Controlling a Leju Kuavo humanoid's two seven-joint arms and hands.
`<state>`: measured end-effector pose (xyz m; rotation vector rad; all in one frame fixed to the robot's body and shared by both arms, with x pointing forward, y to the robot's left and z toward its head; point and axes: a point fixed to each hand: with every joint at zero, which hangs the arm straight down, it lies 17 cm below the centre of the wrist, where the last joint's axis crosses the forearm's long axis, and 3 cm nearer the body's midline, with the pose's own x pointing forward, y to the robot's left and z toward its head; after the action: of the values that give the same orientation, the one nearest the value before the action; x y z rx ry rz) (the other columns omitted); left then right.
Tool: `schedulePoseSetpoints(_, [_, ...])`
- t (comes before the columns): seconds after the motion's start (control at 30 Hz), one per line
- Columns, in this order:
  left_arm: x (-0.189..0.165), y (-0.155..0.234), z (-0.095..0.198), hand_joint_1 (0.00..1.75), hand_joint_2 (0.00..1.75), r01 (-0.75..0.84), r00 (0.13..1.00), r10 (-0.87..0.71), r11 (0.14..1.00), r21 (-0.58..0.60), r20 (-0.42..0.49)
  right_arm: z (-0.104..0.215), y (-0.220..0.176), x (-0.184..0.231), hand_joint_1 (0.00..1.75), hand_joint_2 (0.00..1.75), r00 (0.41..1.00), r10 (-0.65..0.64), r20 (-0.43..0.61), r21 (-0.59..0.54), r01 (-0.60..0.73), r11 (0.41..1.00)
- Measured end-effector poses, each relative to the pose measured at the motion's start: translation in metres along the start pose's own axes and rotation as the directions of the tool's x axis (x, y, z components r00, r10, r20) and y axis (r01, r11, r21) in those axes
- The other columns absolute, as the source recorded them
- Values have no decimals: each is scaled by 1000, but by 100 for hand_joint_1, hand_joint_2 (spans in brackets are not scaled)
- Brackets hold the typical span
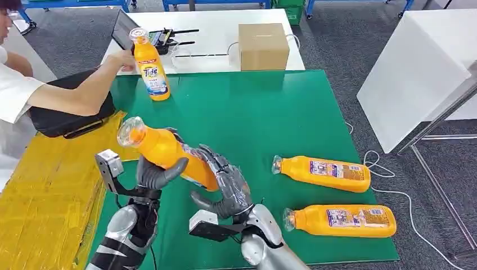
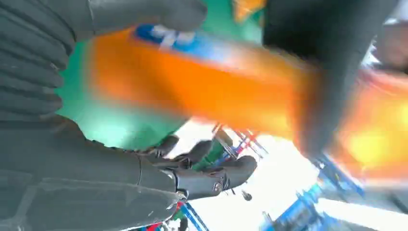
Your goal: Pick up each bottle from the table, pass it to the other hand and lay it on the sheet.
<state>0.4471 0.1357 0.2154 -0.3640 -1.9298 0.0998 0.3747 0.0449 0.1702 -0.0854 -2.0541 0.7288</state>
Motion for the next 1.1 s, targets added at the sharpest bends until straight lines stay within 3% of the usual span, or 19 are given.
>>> schedulePoseSetpoints(0.07, [8, 25, -4, 175, 175, 181, 981, -188, 976, 120, 47, 3, -21, 8, 0, 0, 998, -64, 15, -71, 65, 995])
schedulePoseSetpoints(0.23, [26, 44, -3, 175, 175, 456, 866, -491, 855, 248, 99, 11, -69, 26, 0, 0, 987, -141, 75, -180, 152, 972])
schedulePoseSetpoints(0.37, [38, 45, 1, 175, 175, 652, 691, -712, 689, 317, 126, 17, -104, 41, 0, 0, 976, -172, 132, -245, 200, 949])
schedulePoseSetpoints(0.43, [42, 37, 2, 175, 175, 775, 526, -837, 545, 320, 152, 20, -119, 47, 0, 0, 972, -176, 155, -273, 213, 938])
schedulePoseSetpoints(0.53, [36, 24, -1, 175, 175, 948, 52, -982, 106, 301, 180, 26, -140, 52, 0, 0, 968, -175, 182, -312, 225, 923])
schedulePoseSetpoints(0.57, [33, 26, -1, 175, 175, 954, -70, -982, -15, 299, 175, 28, -146, 53, 0, 0, 967, -174, 187, -321, 228, 919])
schedulePoseSetpoints(0.6, [29, 32, -1, 175, 175, 948, -166, -974, -114, 297, 154, 30, -153, 53, 0, 175, 966, -173, 190, -333, 229, 915])
schedulePoseSetpoints(0.63, [26, 40, -3, 175, 175, 942, -209, -970, -165, 292, 126, 33, -159, 53, 0, 175, 966, -171, 193, -343, 229, 911])
schedulePoseSetpoints(0.7, [23, 64, -5, 175, 175, 945, -199, -979, -180, 271, 44, 36, -170, 55, 0, 175, 966, -164, 201, -361, 228, 904])
schedulePoseSetpoints(0.83, [15, 135, -16, 175, 175, 942, -245, -938, -290, 166, -246, 45, -191, 53, 0, 175, 967, -161, 198, -411, 232, 882])
schedulePoseSetpoints(1.1, [-37, 166, -24, 175, 175, 853, -520, -847, -521, -20, -112, 58, -219, 42, 0, 175, 970, -166, 178, -472, 232, 851])
